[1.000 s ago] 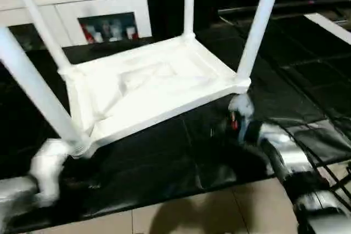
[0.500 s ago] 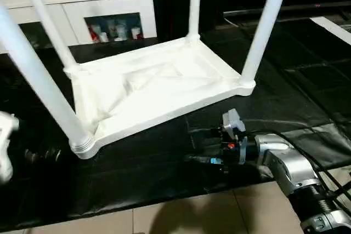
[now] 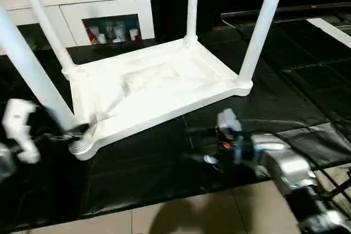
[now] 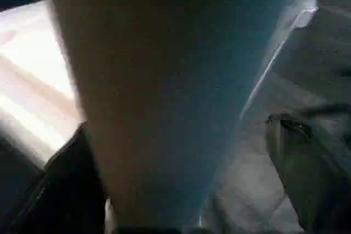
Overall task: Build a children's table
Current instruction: Rotate table base
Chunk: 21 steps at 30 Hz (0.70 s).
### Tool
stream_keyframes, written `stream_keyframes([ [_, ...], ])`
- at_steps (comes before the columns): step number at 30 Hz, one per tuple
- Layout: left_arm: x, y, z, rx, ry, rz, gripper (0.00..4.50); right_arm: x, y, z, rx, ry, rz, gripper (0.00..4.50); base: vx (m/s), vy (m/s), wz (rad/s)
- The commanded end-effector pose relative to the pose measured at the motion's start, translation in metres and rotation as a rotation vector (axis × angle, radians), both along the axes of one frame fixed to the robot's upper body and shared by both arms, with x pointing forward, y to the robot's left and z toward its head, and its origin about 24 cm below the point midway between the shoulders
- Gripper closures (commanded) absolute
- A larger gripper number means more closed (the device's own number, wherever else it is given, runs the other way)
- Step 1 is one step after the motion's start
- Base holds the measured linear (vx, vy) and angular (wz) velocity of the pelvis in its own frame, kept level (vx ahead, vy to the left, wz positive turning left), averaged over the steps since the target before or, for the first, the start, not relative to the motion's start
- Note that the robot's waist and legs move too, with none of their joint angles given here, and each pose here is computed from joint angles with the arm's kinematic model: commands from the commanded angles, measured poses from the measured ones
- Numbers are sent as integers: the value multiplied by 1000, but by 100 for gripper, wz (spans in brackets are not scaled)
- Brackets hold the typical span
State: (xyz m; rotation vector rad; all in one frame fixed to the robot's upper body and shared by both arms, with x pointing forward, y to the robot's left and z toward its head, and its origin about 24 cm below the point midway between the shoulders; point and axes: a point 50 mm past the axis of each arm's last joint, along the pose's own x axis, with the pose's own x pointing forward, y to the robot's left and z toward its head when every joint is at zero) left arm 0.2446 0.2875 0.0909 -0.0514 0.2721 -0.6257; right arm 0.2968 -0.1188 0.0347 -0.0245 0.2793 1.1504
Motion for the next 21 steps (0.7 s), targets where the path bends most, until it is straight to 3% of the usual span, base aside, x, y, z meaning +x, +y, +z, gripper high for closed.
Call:
stream_keyframes([
  [1,1,-24,2,-51,-6,-120,9,11,1,2,-35,-29,-104,0,0,0,0],
  [8,-7,-71,3,-174,18,-314,9,23,7,-8,-126,-26,-265,0,0,0,0],
  [12,-21,-109,2,-243,56,-468,9,28,12,-21,-236,-15,-348,0,0,0,0],
  [21,-23,-157,18,-387,7,-585,9,32,31,-20,-217,-35,-329,0,0,0,0],
])
